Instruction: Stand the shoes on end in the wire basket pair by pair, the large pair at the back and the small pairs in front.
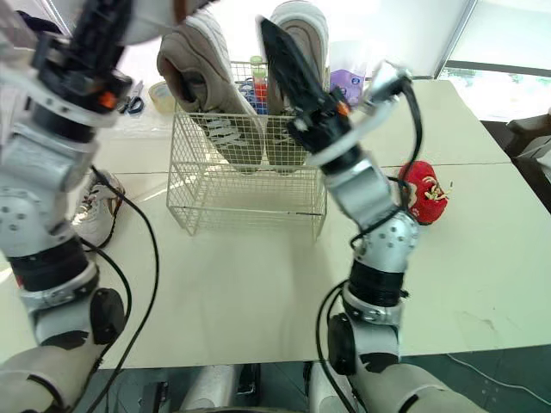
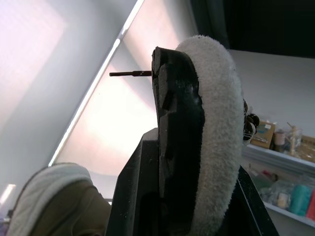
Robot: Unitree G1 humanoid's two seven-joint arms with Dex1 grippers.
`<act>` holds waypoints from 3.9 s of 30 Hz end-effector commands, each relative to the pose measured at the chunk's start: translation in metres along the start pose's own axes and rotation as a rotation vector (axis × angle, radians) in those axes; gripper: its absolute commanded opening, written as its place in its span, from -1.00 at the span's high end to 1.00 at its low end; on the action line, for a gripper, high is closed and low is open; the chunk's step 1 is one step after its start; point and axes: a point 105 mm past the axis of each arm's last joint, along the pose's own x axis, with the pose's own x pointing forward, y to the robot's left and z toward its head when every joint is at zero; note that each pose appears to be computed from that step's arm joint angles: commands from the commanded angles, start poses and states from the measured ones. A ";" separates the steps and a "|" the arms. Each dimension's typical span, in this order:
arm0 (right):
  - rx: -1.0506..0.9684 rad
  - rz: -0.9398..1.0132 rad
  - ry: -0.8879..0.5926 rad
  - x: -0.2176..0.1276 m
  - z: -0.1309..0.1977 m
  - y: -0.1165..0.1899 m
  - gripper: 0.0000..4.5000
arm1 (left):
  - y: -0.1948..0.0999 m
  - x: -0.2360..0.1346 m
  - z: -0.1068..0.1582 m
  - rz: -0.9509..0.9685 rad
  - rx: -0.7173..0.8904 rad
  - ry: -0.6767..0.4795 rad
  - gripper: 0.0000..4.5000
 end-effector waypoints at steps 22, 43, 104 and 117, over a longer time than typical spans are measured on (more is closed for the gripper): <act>-0.158 0.077 -0.081 0.026 0.023 0.020 0.63 | 0.007 -0.013 -0.032 0.028 -0.003 0.066 -0.20; -0.966 0.182 0.696 -0.019 0.083 -0.039 0.63 | 0.002 -0.095 -0.054 0.234 0.494 0.739 -0.44; -0.619 0.354 1.223 -0.096 -0.017 0.004 -1.00 | 0.126 -0.253 0.087 1.357 0.644 1.063 -0.97; -0.577 0.351 1.278 -0.116 -0.031 0.006 -1.00 | 0.178 -0.273 0.056 1.428 0.536 1.158 -0.97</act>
